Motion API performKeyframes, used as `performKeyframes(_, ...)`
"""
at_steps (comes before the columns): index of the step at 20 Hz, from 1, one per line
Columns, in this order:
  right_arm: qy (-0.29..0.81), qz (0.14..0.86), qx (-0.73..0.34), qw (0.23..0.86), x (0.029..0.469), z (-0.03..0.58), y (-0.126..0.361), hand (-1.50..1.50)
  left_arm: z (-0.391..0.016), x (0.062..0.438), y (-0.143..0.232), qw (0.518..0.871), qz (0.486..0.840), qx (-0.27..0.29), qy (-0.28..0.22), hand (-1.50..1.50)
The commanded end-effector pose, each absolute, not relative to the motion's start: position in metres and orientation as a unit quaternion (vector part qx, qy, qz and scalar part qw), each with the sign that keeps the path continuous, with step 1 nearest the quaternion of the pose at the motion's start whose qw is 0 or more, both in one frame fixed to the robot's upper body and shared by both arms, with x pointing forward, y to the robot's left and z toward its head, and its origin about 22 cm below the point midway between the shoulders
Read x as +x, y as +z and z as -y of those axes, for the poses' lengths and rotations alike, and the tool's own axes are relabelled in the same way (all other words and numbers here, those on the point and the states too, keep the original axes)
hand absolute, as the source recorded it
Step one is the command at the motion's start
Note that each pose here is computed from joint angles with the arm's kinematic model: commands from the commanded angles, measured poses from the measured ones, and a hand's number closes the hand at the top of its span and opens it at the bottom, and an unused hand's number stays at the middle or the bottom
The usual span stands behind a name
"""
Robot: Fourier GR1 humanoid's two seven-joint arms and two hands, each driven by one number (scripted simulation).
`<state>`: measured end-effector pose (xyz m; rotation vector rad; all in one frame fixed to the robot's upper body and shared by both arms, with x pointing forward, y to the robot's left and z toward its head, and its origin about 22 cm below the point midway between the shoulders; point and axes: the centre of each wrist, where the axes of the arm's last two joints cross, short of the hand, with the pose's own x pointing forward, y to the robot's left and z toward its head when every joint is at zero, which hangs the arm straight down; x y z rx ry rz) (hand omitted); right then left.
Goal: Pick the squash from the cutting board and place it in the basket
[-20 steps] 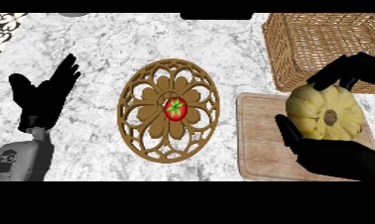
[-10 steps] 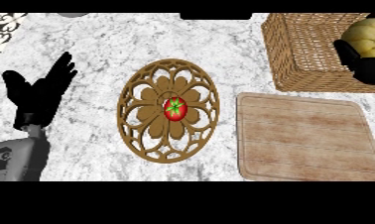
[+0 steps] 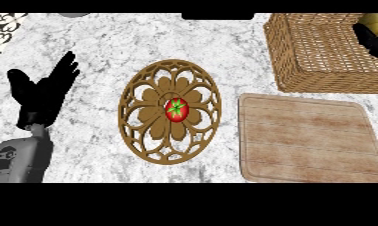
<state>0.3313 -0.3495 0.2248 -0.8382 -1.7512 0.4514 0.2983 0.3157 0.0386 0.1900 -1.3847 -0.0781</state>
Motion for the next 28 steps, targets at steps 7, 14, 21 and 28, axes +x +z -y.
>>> performKeyframes(7, 0.093, 0.71, -0.38, 0.586, 0.37, 0.366, 0.167, -1.5, -0.312, 0.29, 0.028, 0.767, 0.635, 0.077, -0.041, 0.0)
performKeyframes(14, 0.136, 0.736, -0.362, 0.556, 0.387, 0.393, 0.176, -1.5, -0.316, 0.3, 0.037, 0.766, 0.636, 0.087, -0.034, 0.0)
performKeyframes(21, -0.043, 0.758, -0.32, 0.566, 0.381, 0.427, 0.201, -1.5, -0.31, 0.288, 0.037, 0.762, 0.642, 0.08, -0.038, 0.0)
performKeyframes(28, -0.148, 0.743, -0.279, 0.59, 0.335, 0.511, 0.214, -1.5, -0.31, 0.293, 0.046, 0.756, 0.647, 0.092, -0.035, 0.0)
